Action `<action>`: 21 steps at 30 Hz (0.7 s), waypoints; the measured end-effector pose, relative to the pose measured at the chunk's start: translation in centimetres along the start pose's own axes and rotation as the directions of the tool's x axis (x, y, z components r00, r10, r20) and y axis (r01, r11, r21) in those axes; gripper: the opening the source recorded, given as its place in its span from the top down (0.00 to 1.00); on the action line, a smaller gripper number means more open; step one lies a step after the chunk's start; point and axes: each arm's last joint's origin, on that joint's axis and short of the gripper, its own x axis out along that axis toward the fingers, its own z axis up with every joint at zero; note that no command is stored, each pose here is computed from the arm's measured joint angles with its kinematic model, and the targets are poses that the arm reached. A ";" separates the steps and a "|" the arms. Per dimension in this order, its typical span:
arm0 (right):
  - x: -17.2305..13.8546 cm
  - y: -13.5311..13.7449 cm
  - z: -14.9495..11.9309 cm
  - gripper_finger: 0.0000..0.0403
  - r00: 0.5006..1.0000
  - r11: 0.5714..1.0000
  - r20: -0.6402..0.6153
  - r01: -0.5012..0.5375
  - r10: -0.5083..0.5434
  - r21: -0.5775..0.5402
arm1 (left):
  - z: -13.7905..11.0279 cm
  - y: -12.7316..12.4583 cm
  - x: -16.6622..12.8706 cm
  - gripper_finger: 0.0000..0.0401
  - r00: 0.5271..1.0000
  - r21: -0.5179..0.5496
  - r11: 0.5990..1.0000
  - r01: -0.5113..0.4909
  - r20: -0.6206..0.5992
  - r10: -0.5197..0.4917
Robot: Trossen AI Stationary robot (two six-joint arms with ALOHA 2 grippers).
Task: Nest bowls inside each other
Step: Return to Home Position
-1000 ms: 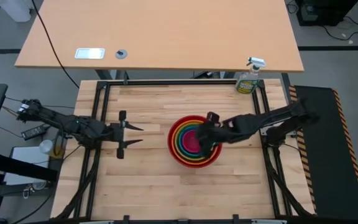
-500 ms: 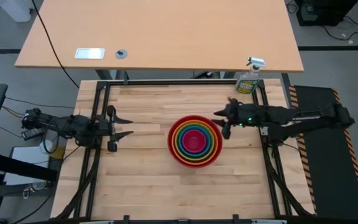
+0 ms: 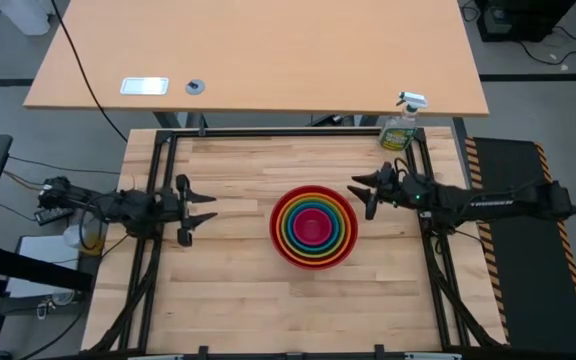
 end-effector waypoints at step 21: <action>-2.8 -1.8 -2.4 0.56 0.997 1.000 0.072 0.003 -0.005 0.027 | -2.3 0.6 -1.3 0.52 0.997 -0.005 0.997 -0.072 -0.041 0.072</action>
